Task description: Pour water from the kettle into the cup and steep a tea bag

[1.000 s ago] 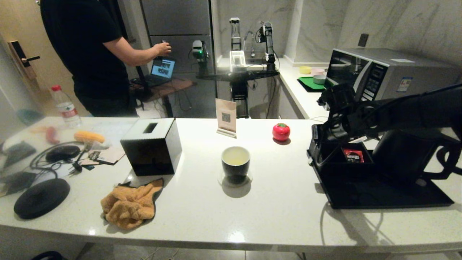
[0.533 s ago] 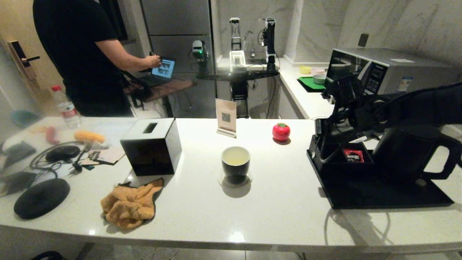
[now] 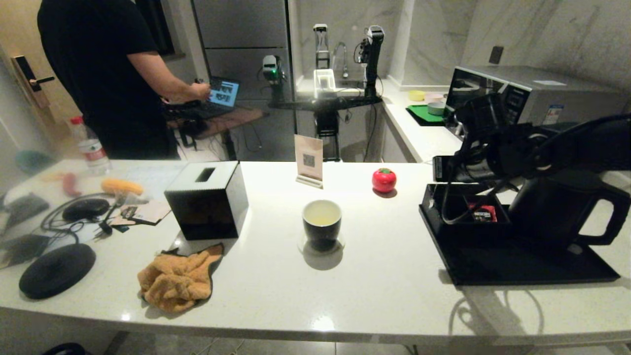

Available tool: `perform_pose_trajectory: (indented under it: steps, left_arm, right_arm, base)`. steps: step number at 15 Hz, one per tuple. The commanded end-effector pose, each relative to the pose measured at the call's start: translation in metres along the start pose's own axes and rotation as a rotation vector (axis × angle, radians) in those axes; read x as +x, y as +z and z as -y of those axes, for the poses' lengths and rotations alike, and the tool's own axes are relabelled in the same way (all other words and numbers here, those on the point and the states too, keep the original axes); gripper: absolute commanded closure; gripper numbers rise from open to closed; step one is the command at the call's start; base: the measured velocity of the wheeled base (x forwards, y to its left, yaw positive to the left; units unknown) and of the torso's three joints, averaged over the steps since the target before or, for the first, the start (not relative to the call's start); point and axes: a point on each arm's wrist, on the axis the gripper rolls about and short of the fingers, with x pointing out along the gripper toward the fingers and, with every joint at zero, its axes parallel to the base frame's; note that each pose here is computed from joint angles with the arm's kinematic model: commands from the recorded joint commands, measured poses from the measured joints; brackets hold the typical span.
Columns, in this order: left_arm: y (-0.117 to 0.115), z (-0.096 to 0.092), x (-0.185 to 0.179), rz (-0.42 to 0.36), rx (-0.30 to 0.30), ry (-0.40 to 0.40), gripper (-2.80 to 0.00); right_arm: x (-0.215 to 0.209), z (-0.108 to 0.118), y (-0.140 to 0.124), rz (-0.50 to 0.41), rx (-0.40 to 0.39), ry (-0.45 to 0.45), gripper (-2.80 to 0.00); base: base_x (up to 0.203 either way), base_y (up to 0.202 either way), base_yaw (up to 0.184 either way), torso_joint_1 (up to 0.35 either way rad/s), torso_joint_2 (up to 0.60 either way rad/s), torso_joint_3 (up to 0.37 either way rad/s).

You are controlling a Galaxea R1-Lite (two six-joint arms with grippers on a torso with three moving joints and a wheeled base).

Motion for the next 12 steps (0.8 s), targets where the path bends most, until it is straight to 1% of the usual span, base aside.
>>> perform_pose_trajectory:
  steps: [1,4,8,12]
  left_arm:
    - [0.0,0.0,0.0,0.0,-0.001,0.0,0.0]
    - [0.0,0.0,0.0,0.0,-0.001,0.0,0.0]
    - [0.0,0.0,0.0,0.0,-0.001,0.0,0.0]
    - [0.0,0.0,0.0,0.0,-0.001,0.0,0.0]
  right_arm:
    - [-0.017,0.001,0.003,0.033,0.006,0.007,0.0]
    - [-0.032,-0.007,0.009,0.091,0.008,0.037,0.0]
    - [-0.064,-0.025,0.017,0.154,-0.003,0.111,0.0]
    - [-0.089,-0.042,0.02,0.193,-0.022,0.183,0.0]
  base:
    - [0.0,0.0,0.0,0.0,0.0,0.0]
    - [0.0,0.0,0.0,0.0,0.0,0.0]
    - [0.0,0.0,0.0,0.0,0.0,0.0]
    - [0.0,0.0,0.0,0.0,0.0,0.0]
